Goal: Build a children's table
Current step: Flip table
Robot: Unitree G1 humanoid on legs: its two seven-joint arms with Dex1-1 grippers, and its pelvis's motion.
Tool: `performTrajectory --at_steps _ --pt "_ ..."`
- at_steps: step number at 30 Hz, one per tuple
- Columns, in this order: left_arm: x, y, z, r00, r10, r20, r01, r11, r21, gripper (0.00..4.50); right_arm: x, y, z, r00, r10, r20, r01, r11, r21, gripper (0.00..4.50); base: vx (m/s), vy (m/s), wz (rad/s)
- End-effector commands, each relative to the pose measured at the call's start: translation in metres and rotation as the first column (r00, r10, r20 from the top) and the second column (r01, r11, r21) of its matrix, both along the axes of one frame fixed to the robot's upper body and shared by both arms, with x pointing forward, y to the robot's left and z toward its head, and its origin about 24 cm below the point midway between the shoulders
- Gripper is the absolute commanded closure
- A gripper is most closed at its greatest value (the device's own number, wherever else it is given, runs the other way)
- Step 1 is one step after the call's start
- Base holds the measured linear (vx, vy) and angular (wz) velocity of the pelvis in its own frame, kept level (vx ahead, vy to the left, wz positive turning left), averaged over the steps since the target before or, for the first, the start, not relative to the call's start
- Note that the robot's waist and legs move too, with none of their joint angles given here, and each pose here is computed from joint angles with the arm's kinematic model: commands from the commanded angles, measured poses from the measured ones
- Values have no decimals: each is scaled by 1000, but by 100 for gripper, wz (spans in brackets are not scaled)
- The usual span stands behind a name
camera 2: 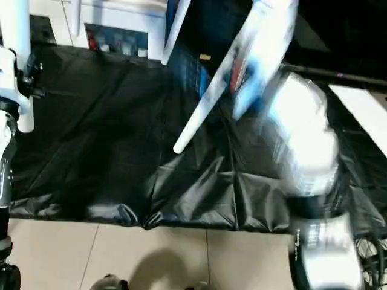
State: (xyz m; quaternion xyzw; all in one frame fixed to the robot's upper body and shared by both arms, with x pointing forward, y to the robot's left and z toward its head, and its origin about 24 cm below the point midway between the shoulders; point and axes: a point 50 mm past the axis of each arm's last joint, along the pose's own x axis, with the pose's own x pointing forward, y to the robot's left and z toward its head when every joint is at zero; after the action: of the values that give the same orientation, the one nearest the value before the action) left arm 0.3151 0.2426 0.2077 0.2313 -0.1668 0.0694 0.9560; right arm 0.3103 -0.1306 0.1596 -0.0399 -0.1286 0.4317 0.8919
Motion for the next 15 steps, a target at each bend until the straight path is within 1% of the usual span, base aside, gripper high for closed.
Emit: performTrajectory --at_steps 1,2,3,6,8,9,10,11,12,13,14,15 --pt "-1 -6 3 999 -40 13 39 998 39 282 2 -7 -17 997 -48 -59 46 998 -45 0 0 0 0" --pt "-2 -6 2 999 -42 12 41 998 39 282 -1 -14 -39 985 -94 -147 85 994 -68 0 0 0 0" --pt "-2 -6 2 999 -42 12 41 998 39 282 -1 -14 -39 985 -94 -147 85 994 -68 0 0 0 0" --pt "-3 -5 1 999 -42 7 41 998 41 282 -4 -24 -64 954 -174 -244 149 982 -120 0 0 0 0" --pt "-3 -5 0 999 -41 4 41 998 42 282 -1 -28 -71 934 -227 -277 201 972 -120 0 0 0 0" --pt "-3 -5 0 999 -41 3 41 998 42 282 -1 -28 -72 932 -231 -279 205 972 -119 0 0 0 0" --pt "-3 -4 -1 999 -39 -2 40 998 46 282 11 -32 -76 898 -315 -309 300 949 -95 0 0 0 0" --pt "-3 -3 -1 999 -39 -4 39 998 48 282 16 -33 -77 881 -350 -317 342 936 -84 0 0 0 0" --pt "-3 -3 -1 999 -39 -9 40 998 53 282 27 -33 -76 868 -369 -333 378 925 -39 0 0 0 0" --pt "-4 -3 -1 999 -40 -11 40 998 55 282 29 -32 -76 868 -363 -338 378 925 -24 0 0 0 0" --pt "-4 -3 -1 999 -42 -18 43 997 62 282 41 -25 -71 880 -322 -350 358 933 40 0 0 0 0" --pt "-4 -3 -1 999 -42 -18 43 997 63 282 42 -24 -71 881 -318 -349 354 934 43 0 0 0 0"
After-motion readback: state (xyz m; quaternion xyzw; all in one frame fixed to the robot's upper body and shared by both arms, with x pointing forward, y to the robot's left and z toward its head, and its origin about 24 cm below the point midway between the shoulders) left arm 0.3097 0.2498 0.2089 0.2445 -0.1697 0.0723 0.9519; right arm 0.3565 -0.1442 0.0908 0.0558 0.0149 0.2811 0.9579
